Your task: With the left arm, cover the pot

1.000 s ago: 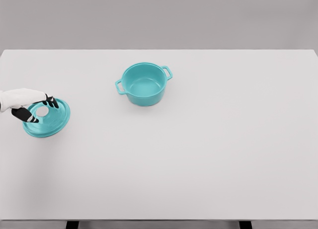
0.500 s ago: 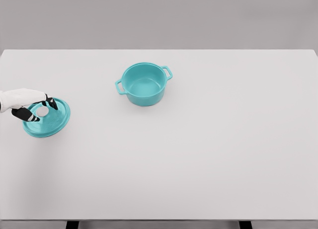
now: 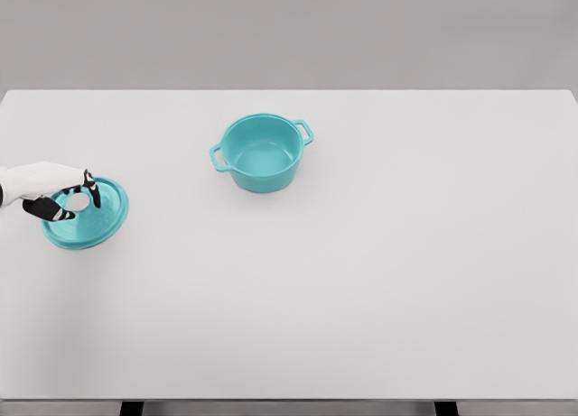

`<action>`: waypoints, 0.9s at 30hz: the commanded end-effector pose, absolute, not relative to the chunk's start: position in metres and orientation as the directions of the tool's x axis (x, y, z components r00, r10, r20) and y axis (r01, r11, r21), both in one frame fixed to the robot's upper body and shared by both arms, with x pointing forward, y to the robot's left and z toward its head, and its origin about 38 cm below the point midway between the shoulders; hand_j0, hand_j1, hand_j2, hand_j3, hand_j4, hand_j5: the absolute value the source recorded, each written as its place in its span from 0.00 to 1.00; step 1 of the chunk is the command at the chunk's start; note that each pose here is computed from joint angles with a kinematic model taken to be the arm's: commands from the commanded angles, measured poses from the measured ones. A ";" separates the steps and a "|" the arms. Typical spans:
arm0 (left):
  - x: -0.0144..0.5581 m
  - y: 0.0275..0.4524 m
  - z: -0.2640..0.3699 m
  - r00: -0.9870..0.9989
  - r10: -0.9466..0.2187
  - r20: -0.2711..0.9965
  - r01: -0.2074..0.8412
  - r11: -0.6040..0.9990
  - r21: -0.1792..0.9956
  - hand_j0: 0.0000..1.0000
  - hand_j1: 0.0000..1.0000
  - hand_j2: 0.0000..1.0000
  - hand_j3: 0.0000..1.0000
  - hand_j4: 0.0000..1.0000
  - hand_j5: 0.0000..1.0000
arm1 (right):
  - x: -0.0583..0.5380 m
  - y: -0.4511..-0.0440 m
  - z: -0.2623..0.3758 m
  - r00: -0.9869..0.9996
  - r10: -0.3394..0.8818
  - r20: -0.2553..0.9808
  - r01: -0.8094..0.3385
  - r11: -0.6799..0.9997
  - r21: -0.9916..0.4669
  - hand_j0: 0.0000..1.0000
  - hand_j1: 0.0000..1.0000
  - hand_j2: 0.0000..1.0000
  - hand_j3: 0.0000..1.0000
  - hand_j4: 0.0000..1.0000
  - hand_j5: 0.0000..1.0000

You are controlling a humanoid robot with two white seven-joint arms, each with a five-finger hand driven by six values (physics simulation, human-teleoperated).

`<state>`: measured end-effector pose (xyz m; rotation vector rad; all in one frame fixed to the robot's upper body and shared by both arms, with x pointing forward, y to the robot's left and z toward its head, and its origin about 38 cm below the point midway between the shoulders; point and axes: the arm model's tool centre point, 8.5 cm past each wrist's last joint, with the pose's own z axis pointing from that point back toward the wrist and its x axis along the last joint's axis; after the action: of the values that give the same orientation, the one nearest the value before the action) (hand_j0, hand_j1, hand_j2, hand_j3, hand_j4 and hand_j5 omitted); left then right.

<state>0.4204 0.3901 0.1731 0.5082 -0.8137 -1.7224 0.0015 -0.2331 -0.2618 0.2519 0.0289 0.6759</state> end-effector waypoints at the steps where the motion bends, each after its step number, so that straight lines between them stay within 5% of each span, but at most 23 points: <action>1: 0.419 0.389 0.171 -0.295 -0.952 0.084 0.669 -0.143 0.729 0.46 0.46 0.46 0.46 0.46 0.46 | 0.001 -0.233 -0.262 0.781 0.622 0.055 -0.615 0.751 0.240 1.00 1.00 1.00 1.00 1.00 1.00; 27: 0.437 0.378 0.208 -0.332 -0.941 0.067 0.605 -0.158 0.781 0.38 0.38 0.38 0.38 0.38 0.38 | 0.001 -0.233 -0.262 0.781 0.622 0.055 -0.615 0.751 0.240 1.00 1.00 1.00 1.00 1.00 1.00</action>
<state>0.4375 0.3801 0.2094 0.5446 -0.8858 -1.7296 0.0015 -0.2331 -0.2618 0.2519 0.0289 0.6758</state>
